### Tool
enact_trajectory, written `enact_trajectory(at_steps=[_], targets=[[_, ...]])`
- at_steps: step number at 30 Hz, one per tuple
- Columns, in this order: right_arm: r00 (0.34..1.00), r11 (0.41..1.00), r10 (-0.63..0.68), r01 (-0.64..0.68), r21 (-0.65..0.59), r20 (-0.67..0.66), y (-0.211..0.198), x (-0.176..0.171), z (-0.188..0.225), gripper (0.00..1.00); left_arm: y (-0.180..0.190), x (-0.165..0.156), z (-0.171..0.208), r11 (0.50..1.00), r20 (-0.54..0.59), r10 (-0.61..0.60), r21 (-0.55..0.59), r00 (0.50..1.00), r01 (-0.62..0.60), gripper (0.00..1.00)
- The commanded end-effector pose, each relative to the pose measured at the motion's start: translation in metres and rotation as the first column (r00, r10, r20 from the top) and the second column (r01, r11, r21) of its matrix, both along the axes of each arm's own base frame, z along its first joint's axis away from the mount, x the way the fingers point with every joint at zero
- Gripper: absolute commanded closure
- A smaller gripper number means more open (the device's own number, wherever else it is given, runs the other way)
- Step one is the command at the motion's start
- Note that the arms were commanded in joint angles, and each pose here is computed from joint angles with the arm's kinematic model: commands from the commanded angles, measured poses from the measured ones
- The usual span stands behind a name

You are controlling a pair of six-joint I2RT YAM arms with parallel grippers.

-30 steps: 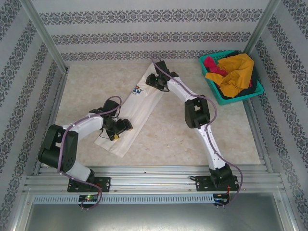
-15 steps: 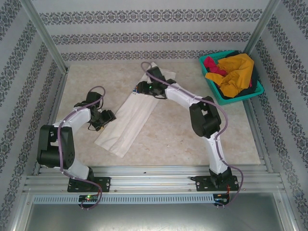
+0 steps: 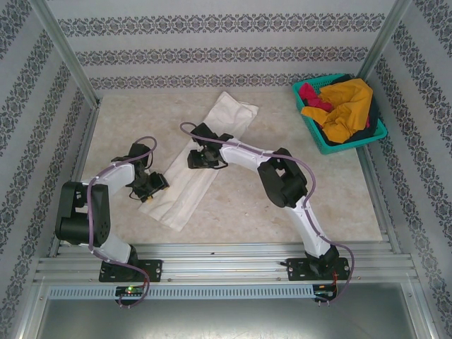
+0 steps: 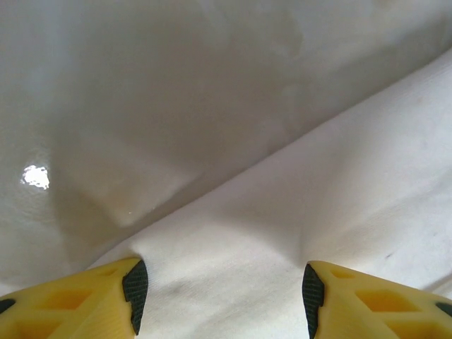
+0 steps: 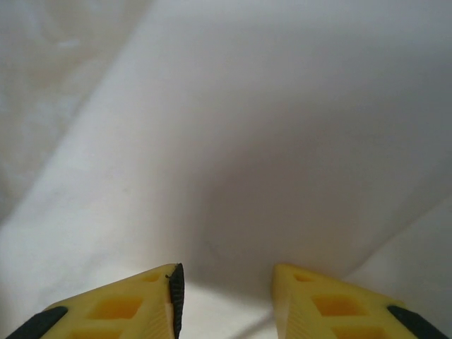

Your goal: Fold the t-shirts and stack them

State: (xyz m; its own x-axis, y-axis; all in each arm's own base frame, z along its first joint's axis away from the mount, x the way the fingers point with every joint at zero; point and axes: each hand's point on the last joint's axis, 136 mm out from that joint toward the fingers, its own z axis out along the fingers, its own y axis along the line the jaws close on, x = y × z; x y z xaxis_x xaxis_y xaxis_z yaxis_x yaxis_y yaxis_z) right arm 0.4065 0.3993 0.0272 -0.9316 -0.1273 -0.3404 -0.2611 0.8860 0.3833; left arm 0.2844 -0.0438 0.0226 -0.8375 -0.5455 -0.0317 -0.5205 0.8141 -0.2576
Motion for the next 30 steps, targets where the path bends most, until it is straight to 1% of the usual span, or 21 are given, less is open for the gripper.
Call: enact_trajectory(at_steps=[1,4,7,9,12,15,18,22,24,27,29,30], targets=[[0.999,0.984,-0.048,0.048,-0.173,0.004,-0.048,-0.006,-0.007,0.65,0.002,-0.017,-0.012,1.0,-0.063,0.003,0.007,0.998,-0.002,0.39],[0.994,0.974,-0.108,0.104,-0.2,-0.009,-0.076,-0.009,-0.014,0.68,-0.005,-0.025,-0.016,1.0,-0.085,0.006,-0.025,0.996,-0.008,0.4],[0.988,0.966,-0.153,0.146,-0.214,-0.017,-0.095,-0.001,-0.021,0.71,-0.024,-0.033,-0.019,0.998,-0.095,-0.05,-0.043,0.994,0.046,0.39],[0.985,0.959,-0.174,0.168,-0.23,-0.007,-0.106,0.009,-0.023,0.73,-0.041,-0.038,-0.019,0.995,-0.099,-0.081,-0.067,0.992,0.075,0.39],[0.98,0.951,-0.2,0.197,-0.239,0.01,-0.118,0.032,-0.024,0.74,-0.063,-0.041,-0.018,0.99,-0.091,-0.094,-0.117,0.991,0.083,0.39],[0.977,0.951,-0.212,0.214,-0.221,0.037,-0.124,0.06,-0.025,0.74,-0.089,-0.038,-0.014,0.979,-0.068,-0.104,-0.183,0.992,0.09,0.39],[0.978,0.959,-0.195,0.205,-0.195,0.069,-0.122,0.089,-0.019,0.74,-0.122,-0.03,-0.009,0.958,-0.025,-0.129,-0.26,0.991,0.118,0.39],[0.979,0.971,-0.174,0.189,-0.147,0.105,-0.118,0.119,-0.008,0.73,-0.155,-0.024,-0.007,0.938,0.001,-0.187,-0.298,0.982,0.178,0.38],[0.978,0.974,-0.169,0.185,-0.133,0.124,-0.118,0.125,0.005,0.72,-0.155,-0.023,-0.008,0.942,-0.003,-0.193,-0.281,0.981,0.184,0.37],[0.978,0.974,-0.134,0.159,-0.161,0.158,-0.123,0.118,0.015,0.68,-0.136,-0.02,-0.005,0.963,0.013,-0.168,-0.211,0.986,0.167,0.37],[0.979,0.97,-0.115,0.147,-0.195,0.169,-0.127,0.106,0.02,0.6,-0.129,-0.016,0.001,0.966,0.038,-0.155,-0.206,0.987,0.159,0.37],[0.979,0.97,-0.101,0.137,-0.201,0.179,-0.126,0.097,0.026,0.53,-0.126,-0.014,0.005,0.965,0.053,-0.155,-0.204,0.987,0.162,0.37]])
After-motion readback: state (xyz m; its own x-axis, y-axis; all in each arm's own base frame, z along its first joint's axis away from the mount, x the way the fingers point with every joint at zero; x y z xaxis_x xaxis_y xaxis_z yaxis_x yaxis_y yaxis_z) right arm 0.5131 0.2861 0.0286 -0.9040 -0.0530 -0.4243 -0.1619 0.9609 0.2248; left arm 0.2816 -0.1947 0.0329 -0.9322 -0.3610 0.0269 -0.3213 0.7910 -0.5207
